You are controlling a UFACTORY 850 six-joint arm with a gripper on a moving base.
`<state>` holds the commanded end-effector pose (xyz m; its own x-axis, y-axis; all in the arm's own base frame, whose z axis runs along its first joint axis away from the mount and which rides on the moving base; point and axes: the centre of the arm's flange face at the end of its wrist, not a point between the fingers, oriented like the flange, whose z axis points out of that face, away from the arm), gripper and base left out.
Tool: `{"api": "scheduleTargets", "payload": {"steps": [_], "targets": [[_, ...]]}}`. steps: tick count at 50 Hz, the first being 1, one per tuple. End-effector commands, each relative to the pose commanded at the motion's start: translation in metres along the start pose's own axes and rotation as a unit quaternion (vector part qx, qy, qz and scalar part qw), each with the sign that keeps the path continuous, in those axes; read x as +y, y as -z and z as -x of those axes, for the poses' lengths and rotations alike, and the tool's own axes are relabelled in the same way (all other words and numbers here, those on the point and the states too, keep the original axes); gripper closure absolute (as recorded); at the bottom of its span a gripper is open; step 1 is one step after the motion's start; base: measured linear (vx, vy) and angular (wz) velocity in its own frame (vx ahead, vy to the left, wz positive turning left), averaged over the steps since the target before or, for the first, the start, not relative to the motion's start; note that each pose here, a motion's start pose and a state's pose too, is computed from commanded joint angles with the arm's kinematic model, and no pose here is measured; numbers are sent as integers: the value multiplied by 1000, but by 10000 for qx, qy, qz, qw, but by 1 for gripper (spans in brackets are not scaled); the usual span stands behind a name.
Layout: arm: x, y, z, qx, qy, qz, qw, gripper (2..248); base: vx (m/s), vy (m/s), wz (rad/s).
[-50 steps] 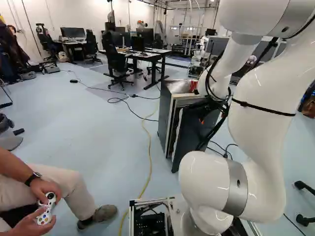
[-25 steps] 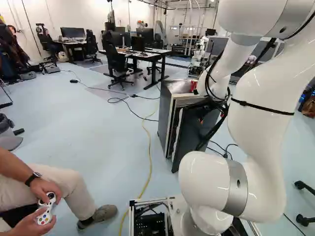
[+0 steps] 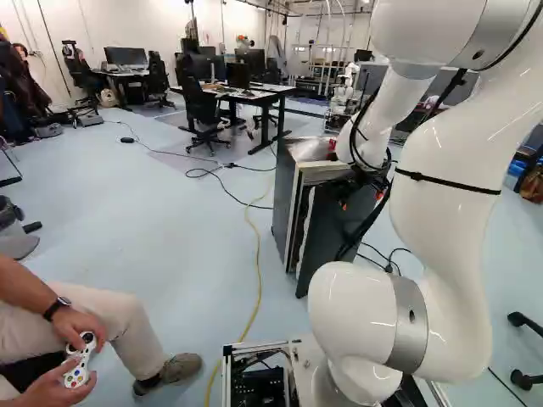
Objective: Grab a drink from the fridge
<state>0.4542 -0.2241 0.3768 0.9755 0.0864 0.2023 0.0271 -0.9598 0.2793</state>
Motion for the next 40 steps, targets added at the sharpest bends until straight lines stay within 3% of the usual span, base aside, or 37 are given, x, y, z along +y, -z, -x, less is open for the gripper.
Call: {"api": "scheduleTargets", "payload": {"steps": [40], "targets": [[-7,-6,-34,134,173,2,9998,3,0,0,0]]}}
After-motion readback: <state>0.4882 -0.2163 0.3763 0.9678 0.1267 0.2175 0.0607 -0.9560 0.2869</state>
